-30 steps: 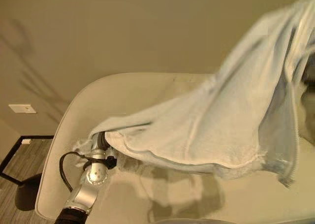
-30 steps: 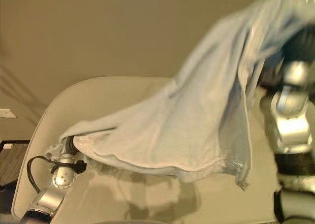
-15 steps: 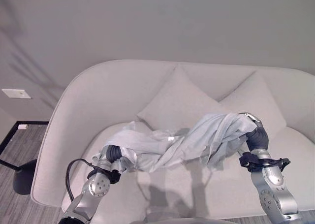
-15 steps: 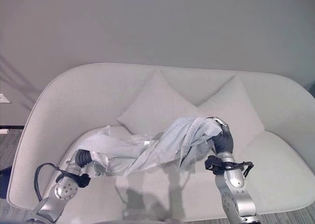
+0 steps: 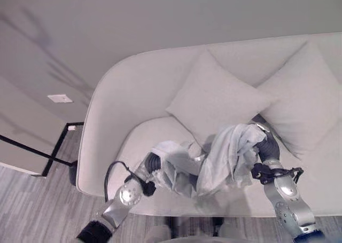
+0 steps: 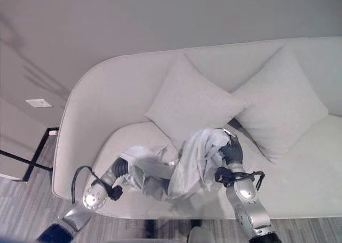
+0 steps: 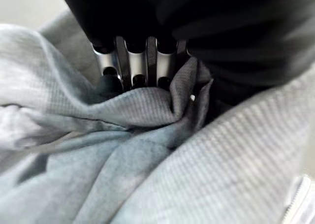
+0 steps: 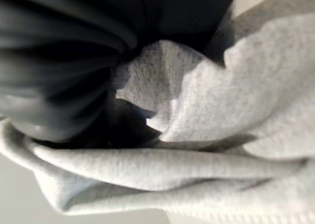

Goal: Hang the clothes on the sofa on the clothes rack.

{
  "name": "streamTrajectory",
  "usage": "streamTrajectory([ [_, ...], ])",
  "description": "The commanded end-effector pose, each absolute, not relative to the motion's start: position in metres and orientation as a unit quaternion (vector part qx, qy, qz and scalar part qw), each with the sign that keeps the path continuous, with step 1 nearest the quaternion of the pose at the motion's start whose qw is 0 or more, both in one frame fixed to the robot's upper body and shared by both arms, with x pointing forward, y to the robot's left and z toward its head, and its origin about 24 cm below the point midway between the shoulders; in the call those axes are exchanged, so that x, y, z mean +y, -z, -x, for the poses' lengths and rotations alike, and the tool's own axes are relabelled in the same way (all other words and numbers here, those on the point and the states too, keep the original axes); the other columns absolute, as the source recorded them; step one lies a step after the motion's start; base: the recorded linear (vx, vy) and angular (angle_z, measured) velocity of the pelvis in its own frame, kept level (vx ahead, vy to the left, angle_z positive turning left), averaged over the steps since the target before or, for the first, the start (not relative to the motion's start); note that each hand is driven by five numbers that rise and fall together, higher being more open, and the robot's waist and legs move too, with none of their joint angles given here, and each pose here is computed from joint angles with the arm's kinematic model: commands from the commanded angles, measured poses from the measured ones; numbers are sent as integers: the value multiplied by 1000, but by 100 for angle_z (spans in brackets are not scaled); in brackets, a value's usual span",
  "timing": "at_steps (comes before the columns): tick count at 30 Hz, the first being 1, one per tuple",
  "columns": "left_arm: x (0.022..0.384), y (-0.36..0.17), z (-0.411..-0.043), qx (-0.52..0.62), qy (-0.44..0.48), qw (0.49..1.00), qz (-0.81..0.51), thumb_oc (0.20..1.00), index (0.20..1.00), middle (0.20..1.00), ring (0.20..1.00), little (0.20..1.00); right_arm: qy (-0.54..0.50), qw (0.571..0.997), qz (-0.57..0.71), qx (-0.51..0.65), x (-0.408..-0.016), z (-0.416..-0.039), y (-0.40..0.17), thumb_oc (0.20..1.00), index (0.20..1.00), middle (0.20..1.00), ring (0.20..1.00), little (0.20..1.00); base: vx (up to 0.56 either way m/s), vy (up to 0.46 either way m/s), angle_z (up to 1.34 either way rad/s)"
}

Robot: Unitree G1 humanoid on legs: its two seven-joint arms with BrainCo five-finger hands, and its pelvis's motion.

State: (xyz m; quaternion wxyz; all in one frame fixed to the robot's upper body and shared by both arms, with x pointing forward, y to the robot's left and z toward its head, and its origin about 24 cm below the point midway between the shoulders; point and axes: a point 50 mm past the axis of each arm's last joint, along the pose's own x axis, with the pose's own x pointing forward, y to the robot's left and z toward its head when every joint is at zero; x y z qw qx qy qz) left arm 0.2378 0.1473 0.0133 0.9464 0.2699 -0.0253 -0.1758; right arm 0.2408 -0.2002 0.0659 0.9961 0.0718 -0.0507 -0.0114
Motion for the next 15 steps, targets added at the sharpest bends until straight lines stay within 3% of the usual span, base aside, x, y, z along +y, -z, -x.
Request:
streamTrajectory([
  [1,144,-27,-231,-69,179,952,-237,200,200,200,200,200,-9,994,-51,-100,-197,-242,-82,200,200,200,200,200,4,345,45],
  [11,123,-10,-226,-47,235,939,-245,200,200,200,200,200,52,996,-49,-50,-215,-231,-57,200,200,200,200,200,39,441,57],
  [15,130,-18,-232,-62,245,924,-287,200,200,200,200,200,60,995,-69,-33,-212,-228,-48,200,200,200,200,200,13,446,49],
])
